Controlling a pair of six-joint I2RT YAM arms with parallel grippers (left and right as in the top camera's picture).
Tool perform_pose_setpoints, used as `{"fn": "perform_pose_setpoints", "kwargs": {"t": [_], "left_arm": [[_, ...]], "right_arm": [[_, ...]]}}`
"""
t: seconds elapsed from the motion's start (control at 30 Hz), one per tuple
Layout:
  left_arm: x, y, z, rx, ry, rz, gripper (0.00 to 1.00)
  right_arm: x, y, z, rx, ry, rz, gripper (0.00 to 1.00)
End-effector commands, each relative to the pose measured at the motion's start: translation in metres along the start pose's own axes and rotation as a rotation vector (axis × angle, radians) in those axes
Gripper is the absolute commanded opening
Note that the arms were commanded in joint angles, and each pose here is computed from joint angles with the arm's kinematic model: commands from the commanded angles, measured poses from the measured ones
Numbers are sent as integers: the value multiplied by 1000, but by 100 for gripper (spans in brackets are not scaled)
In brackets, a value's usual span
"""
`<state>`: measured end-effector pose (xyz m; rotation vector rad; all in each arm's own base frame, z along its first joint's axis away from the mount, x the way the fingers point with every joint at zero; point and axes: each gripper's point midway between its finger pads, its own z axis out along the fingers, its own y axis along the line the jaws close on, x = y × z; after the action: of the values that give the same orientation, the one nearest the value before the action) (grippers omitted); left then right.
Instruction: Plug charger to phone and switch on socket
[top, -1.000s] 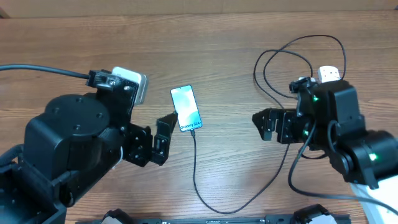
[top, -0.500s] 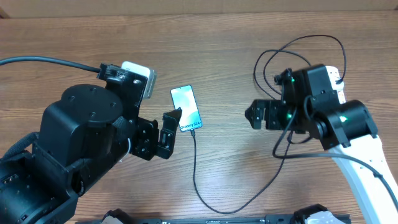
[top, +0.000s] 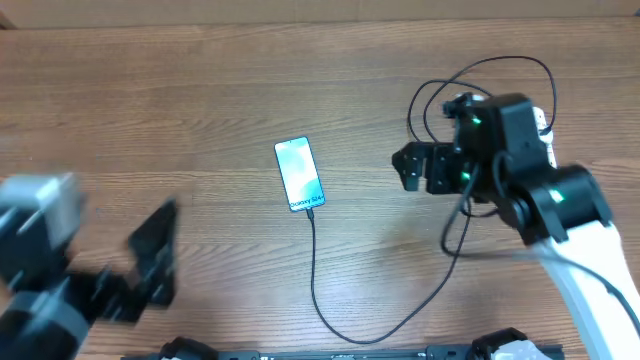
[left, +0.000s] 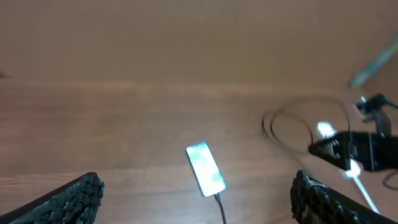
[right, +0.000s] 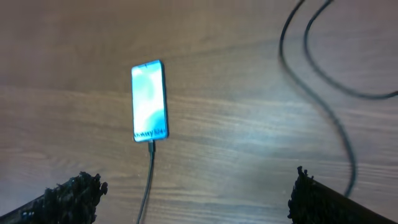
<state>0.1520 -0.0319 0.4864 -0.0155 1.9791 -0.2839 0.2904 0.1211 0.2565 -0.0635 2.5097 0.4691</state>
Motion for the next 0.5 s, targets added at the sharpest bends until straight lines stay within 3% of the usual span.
{"fn": "perform_pose_setpoints", "kwargs": {"t": [0.0,0.17,0.47], "left_arm": [[5,19,-26,-80,-72,-26,100],[44,40,-30,-184,-42,-61,100],[184,80,4,-329,188,-101,100]], "right_arm": [[-13,4,-51,5,-174,-38,100],[2,3,-88,-11,-287,-78,100],[21,-3,-112,-14,-367,-84,100]]}}
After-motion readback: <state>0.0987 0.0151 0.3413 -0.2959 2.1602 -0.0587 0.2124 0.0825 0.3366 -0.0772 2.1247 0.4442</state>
